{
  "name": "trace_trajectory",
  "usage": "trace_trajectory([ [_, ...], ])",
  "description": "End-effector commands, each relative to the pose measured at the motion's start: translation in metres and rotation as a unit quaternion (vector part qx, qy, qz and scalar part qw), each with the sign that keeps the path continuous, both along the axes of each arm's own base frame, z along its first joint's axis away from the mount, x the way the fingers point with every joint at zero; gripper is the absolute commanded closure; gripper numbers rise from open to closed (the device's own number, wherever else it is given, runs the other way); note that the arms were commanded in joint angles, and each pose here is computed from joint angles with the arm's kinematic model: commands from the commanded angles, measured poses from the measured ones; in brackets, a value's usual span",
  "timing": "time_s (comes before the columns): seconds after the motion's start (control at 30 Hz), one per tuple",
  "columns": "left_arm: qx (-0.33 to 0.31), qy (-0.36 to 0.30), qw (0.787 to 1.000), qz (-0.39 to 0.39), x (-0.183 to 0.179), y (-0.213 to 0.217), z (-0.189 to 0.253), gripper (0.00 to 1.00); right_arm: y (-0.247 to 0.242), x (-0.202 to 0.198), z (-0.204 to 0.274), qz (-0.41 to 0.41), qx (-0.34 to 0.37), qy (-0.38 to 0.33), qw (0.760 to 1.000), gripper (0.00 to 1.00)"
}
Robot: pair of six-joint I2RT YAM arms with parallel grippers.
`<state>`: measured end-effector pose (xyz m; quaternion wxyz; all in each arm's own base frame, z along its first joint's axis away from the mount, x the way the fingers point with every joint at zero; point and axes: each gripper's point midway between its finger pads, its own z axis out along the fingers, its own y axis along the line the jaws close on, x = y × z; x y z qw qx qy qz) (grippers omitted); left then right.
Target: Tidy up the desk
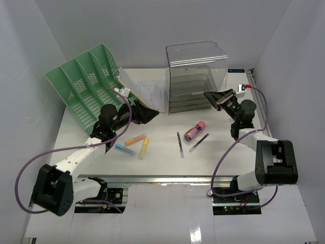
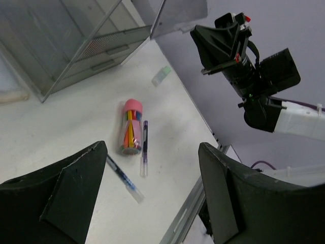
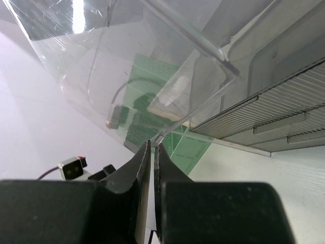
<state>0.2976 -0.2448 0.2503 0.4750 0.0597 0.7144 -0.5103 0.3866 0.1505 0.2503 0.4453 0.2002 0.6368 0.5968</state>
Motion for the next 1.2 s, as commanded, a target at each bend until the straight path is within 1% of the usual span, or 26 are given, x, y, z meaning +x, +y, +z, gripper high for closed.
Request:
trace_trajectory([
  [0.0, -0.028, -0.068, 0.997, 0.004, 0.029, -0.037, 0.051, 0.18, -0.003, -0.003, 0.032, -0.003, 0.004, -0.048, 0.999, 0.92],
  [0.1, -0.022, -0.069, 0.997, 0.003, 0.05, -0.06, 0.055, 0.19, -0.002, -0.004, 0.037, -0.002, 0.003, -0.051, 0.999, 0.92],
  [0.33, -0.009, -0.065, 0.998, -0.003, 0.077, -0.087, 0.052, 0.2, -0.003, -0.006, 0.046, -0.001, 0.006, -0.058, 0.998, 0.92],
  [0.67, -0.001, -0.062, 0.998, -0.014, 0.087, -0.103, 0.049, 0.22, -0.002, -0.009, 0.053, 0.009, 0.014, -0.059, 0.998, 0.92],
  [0.8, -0.007, -0.066, 0.996, -0.052, 0.083, -0.117, 0.053, 0.35, -0.002, -0.009, 0.053, 0.007, 0.013, -0.06, 0.998, 0.92],
  [0.93, -0.007, -0.071, 0.995, -0.069, 0.08, -0.13, 0.057, 0.39, -0.001, -0.009, 0.054, 0.01, 0.011, -0.061, 0.998, 0.92],
  [1.0, -0.009, -0.072, 0.995, -0.075, 0.078, -0.133, 0.058, 0.44, -0.001, -0.009, 0.054, 0.01, 0.011, -0.061, 0.998, 0.92],
  [1.13, -0.014, -0.068, 0.994, -0.086, 0.076, -0.135, 0.061, 0.58, 0.0, -0.011, 0.055, 0.015, 0.006, -0.066, 0.998, 0.92],
  [1.17, -0.015, -0.067, 0.994, -0.086, 0.076, -0.136, 0.062, 0.63, 0.0, -0.011, 0.054, 0.016, 0.003, -0.068, 0.998, 0.92],
])
